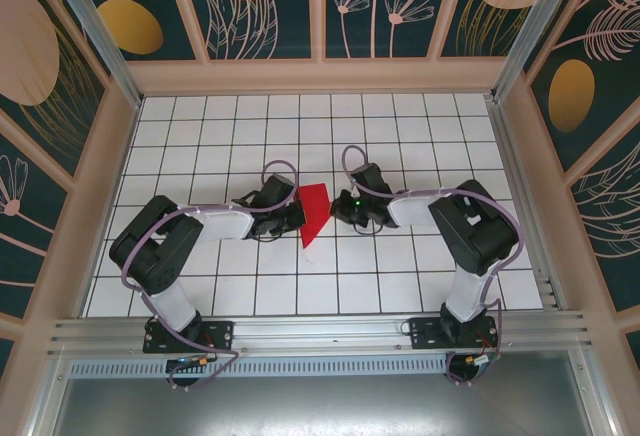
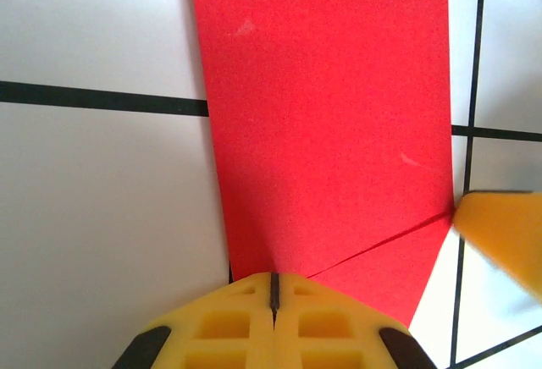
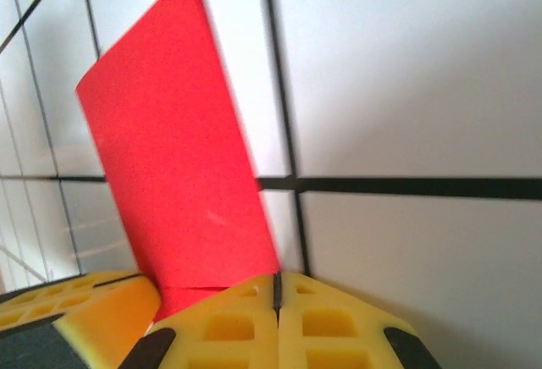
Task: Fold a paper plane with a square sheet of paper (pick it up from the middle)
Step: Third fold the triangle at the center of the table.
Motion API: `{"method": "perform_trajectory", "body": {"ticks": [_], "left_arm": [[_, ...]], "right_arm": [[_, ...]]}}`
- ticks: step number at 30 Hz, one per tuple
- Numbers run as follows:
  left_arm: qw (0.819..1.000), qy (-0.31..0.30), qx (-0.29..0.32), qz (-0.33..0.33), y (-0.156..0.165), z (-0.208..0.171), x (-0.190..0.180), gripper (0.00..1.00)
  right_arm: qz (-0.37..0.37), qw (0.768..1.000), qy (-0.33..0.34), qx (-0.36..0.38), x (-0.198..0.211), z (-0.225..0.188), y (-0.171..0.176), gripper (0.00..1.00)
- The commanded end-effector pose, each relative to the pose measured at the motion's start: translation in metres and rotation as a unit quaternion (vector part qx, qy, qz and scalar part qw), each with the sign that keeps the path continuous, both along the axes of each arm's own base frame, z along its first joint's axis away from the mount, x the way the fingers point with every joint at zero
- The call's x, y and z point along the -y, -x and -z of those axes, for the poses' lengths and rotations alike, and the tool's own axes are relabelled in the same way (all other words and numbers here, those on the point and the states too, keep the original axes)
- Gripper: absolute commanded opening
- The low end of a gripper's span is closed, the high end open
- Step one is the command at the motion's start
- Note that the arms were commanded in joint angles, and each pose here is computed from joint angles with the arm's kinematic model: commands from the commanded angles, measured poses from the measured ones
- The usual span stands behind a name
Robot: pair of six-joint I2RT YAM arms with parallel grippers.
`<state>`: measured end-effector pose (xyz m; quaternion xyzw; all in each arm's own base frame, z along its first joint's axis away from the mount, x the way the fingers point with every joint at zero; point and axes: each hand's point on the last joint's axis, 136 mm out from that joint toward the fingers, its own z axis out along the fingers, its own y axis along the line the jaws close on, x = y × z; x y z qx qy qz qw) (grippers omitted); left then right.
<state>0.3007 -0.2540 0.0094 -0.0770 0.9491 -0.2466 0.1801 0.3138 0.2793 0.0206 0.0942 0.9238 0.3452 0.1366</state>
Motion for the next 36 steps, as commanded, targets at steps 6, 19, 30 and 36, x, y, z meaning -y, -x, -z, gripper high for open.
{"method": "perform_trajectory", "body": {"ticks": [6, 19, 30, 36], "left_arm": [[0.985, -0.138, -0.103, -0.004, 0.048, 0.065, -0.058, 0.00], [0.985, -0.137, -0.101, -0.004, 0.047, 0.064, -0.057, 0.00], [0.978, -0.174, -0.114, -0.006, 0.057, 0.075, -0.073, 0.00], [0.978, -0.176, -0.109, 0.001, 0.054, 0.075, -0.073, 0.00]], "right_arm": [[-0.011, 0.998, -0.002, 0.068, -0.005, -0.041, -0.006, 0.00], [-0.078, 0.997, 0.005, 0.015, -0.050, -0.004, 0.021, 0.00], [0.001, 0.999, 0.043, -0.027, 0.009, 0.023, 0.030, 0.00], [0.024, 0.999, 0.031, 0.014, 0.014, -0.011, 0.012, 0.00]]}}
